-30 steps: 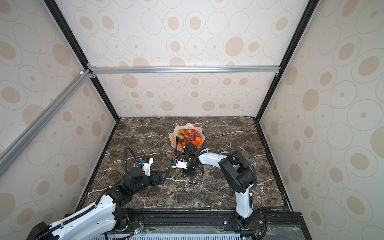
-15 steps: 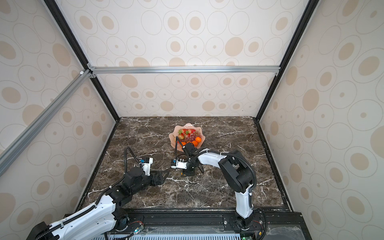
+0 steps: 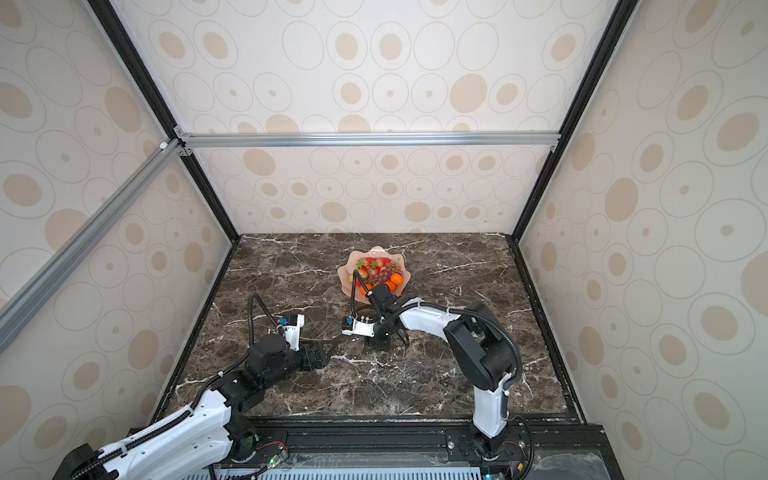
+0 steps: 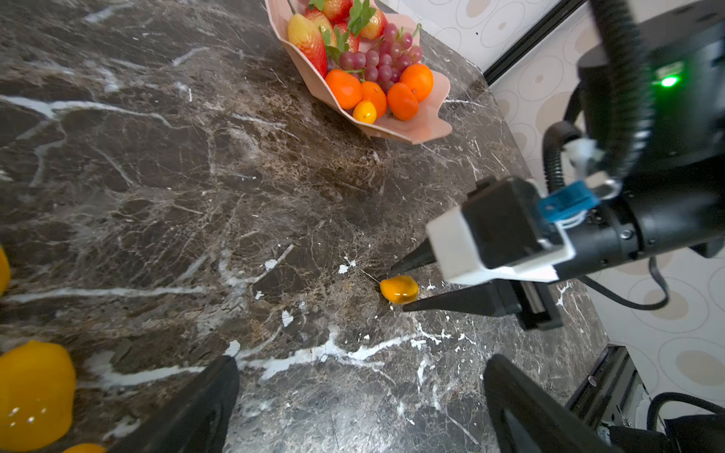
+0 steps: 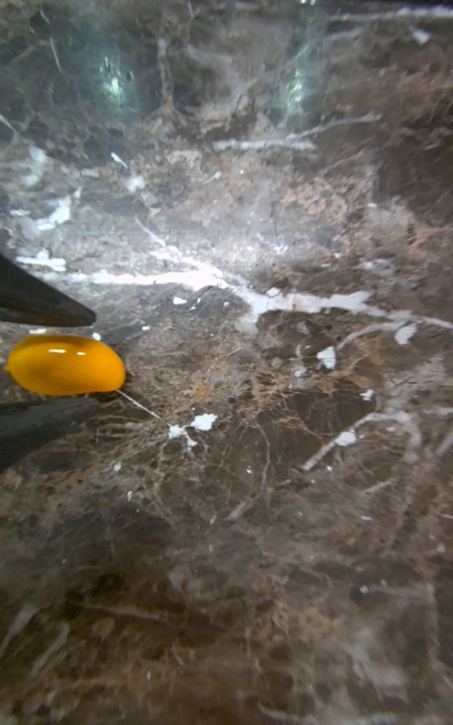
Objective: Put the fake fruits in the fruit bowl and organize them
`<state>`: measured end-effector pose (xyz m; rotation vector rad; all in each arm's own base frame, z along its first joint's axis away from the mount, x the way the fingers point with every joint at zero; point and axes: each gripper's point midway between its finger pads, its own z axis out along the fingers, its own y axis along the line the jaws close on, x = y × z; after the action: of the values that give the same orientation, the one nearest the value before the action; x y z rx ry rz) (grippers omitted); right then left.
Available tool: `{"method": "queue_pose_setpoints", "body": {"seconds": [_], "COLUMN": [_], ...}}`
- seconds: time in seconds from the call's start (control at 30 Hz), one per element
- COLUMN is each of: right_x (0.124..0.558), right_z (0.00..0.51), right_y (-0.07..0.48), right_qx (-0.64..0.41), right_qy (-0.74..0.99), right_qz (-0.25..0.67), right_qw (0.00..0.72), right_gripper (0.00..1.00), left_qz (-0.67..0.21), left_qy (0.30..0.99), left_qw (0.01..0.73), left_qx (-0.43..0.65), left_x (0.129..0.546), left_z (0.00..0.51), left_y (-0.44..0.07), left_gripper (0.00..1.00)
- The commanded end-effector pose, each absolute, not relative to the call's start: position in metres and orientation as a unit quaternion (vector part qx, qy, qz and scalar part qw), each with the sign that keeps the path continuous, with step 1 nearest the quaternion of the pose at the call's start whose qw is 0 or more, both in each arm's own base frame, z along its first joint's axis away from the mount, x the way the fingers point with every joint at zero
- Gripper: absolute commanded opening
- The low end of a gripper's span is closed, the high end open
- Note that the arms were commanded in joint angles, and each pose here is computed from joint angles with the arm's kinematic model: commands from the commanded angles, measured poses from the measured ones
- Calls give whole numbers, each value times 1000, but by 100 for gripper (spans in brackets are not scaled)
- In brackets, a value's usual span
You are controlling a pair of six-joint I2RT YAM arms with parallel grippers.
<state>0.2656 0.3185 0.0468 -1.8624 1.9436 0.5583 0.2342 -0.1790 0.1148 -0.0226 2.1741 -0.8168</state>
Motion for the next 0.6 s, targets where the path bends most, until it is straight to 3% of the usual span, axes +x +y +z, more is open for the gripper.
{"method": "queue_pose_setpoints", "body": {"seconds": [0.0,0.3,0.57], "right_x": [269,303,264], "right_z": [86,133,89], "right_y": [326,312,296], "right_qx": [-654,-573,-657], "right_qy": [673,699,684], "right_qz": [234,265,230], "right_qw": [255,336,215], "right_gripper": [34,30,45], "left_qz": [-322,-298,-301], "left_qy": [835,832,839], "left_qw": [447,467,453], "left_qx": [-10,13,10], "left_x": [251,276,272], "left_z": [150,171,159], "left_y": [-181,-191,-189], "left_gripper": [98,98,98]}}
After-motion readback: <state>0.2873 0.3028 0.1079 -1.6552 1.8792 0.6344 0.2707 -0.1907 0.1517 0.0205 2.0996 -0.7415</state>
